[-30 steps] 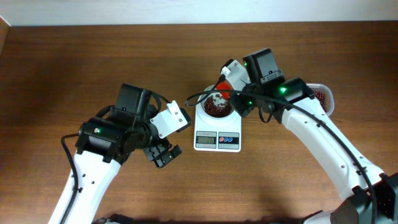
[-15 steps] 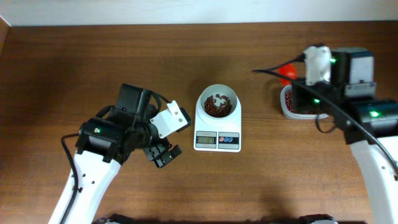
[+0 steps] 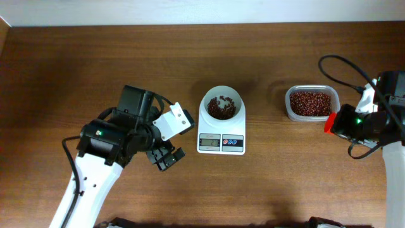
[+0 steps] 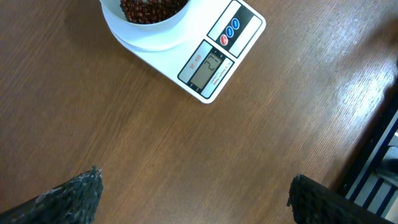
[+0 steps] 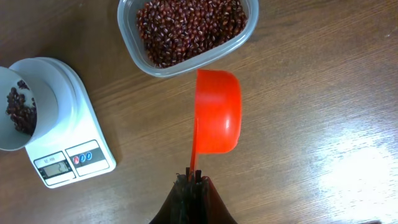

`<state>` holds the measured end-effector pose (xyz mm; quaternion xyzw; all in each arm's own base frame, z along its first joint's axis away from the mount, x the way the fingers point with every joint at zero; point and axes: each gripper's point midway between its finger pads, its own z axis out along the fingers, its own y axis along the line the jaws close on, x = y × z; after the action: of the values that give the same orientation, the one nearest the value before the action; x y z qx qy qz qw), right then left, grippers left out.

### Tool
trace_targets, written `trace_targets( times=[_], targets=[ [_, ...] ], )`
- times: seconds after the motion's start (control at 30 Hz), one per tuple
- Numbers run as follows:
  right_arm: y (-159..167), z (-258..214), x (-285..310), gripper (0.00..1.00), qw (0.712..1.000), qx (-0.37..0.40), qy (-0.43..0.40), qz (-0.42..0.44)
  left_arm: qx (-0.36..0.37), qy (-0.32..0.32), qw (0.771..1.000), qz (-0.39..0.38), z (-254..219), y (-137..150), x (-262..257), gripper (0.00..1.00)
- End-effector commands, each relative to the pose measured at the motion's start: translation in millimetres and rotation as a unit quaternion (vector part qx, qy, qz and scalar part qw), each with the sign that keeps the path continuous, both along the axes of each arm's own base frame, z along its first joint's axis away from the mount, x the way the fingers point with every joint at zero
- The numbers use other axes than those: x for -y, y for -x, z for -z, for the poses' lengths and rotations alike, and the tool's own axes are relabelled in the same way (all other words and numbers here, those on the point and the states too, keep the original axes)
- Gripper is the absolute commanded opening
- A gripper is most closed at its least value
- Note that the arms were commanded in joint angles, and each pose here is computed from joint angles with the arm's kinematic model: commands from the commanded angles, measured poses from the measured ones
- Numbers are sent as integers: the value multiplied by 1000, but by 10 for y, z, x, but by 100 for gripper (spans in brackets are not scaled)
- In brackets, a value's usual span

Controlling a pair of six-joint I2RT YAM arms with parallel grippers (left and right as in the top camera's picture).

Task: Scoop and weigh 50g on scale
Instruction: 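Move the empty scoop back to the bean tub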

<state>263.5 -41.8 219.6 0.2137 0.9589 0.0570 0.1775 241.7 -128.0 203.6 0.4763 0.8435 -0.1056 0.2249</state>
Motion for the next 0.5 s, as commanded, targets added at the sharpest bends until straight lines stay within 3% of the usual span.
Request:
trace_targets(
  times=[0.0, 0.47],
  targets=[
    [38, -21, 54, 4, 1000, 3, 23, -14, 10, 0, 1000, 4, -42, -20, -9, 99],
    [14, -30, 31, 4, 997, 10, 35, -63, 10, 0, 1000, 4, -42, -20, -9, 99]
  ],
)
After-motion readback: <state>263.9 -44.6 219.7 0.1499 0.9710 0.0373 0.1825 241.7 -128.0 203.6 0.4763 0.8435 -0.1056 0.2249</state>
